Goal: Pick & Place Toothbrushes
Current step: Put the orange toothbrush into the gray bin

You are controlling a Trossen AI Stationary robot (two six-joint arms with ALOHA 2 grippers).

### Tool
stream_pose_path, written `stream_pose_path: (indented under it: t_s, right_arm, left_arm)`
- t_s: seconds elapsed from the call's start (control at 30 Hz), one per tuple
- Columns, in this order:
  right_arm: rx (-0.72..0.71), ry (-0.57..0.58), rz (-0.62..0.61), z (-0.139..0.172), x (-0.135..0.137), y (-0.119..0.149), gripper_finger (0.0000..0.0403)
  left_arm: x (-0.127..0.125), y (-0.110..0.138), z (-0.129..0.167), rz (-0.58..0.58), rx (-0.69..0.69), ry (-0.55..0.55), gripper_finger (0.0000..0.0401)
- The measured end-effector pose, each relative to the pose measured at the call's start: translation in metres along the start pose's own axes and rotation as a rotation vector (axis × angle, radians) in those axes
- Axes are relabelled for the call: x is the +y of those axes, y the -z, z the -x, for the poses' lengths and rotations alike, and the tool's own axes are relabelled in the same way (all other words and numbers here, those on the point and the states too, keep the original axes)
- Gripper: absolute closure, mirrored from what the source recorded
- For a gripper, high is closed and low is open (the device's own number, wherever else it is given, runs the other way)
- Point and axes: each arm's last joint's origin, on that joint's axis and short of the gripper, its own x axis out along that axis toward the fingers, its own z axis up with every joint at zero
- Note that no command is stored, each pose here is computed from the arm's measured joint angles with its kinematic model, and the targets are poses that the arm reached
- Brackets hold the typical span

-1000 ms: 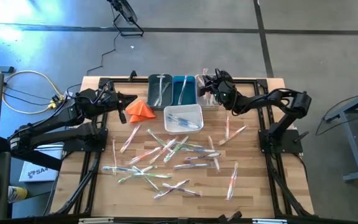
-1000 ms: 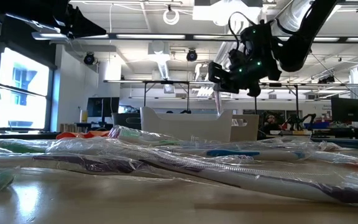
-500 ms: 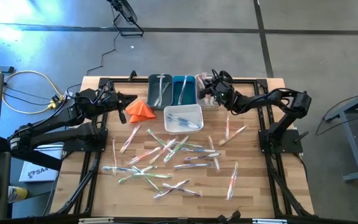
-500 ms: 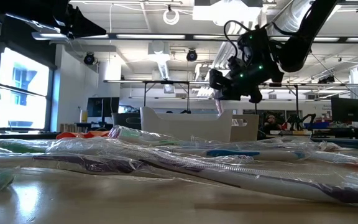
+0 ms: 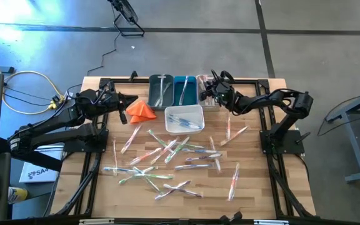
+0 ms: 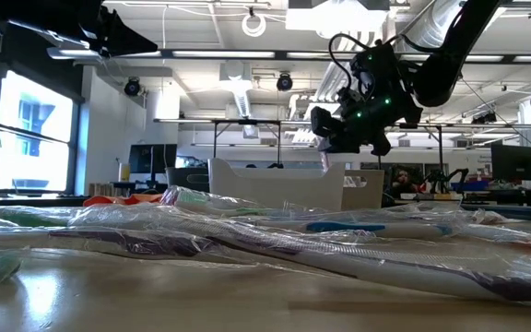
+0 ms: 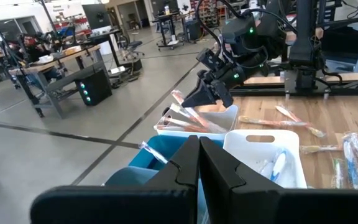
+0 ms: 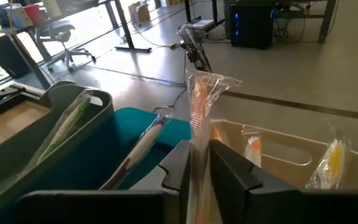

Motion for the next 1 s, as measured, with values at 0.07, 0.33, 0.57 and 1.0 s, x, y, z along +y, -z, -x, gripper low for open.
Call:
stream_pose_path:
  t_s: [0.07,0.33,0.57,1.0]
  right_arm:
    - [0.0,0.0,-0.007,0.0,0.0,0.0,0.0327]
    - [-0.004,0.042,-0.018,0.0,-0.001,0.001,0.0256]
    - [-0.061,0.02,-0.039,0.001,0.002,-0.005,0.024]
    - [-0.155,-0.142,0.064,0.02,0.037,-0.008,0.0279]
  left_arm:
    - [0.0,0.0,0.0,0.0,0.0,-0.001,0.0393]
    - [0.0,0.0,0.0,0.0,0.0,-0.002,0.0393]
    - [0.0,0.0,0.0,0.0,0.001,-0.002,0.0393]
    - [0.0,0.0,0.0,0.0,0.003,0.004,0.0393]
